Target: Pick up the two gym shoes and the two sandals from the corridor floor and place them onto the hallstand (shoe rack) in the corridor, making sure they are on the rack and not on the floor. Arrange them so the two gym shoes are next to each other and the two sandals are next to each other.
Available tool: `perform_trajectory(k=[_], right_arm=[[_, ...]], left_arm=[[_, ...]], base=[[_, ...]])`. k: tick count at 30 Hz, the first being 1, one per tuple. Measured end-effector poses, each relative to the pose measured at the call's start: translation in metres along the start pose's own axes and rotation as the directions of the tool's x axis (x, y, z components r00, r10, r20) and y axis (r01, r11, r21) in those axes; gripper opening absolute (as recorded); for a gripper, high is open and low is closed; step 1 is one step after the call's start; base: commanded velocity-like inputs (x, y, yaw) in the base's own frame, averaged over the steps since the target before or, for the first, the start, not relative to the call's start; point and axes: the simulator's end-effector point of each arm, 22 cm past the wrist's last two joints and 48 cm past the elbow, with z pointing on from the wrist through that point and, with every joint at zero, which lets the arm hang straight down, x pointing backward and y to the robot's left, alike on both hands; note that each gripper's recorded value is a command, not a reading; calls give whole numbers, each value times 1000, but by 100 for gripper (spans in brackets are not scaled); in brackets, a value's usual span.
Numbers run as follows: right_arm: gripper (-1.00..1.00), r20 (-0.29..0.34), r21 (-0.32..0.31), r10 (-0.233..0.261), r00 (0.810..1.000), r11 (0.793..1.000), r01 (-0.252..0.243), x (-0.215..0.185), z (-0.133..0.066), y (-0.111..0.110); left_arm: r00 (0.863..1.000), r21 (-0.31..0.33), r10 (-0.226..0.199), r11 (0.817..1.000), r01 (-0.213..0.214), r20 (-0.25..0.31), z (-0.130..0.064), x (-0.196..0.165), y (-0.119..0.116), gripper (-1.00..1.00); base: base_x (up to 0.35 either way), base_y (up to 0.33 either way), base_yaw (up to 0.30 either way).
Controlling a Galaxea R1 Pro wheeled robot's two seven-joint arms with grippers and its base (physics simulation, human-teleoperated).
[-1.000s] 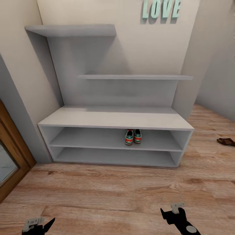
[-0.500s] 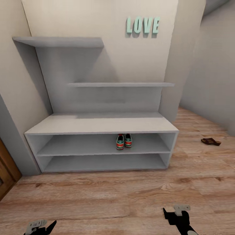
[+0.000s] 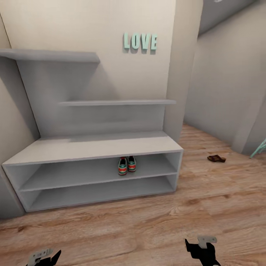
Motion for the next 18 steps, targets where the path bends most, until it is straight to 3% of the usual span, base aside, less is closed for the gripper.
perform_trajectory(k=[13,18], right_arm=[[100,-8,22,54,998,998,-54,-23,-12,-10],[100,-11,22,60,998,998,-60,-32,-16,-10]], left_arm=[[1000,-46,-6,999,6,-4,-10,-22,-3,100],[1000,-46,3,999,-2,20,-14,-36,-9,100]], base=[[0,0,-271],[0,0,-271]])
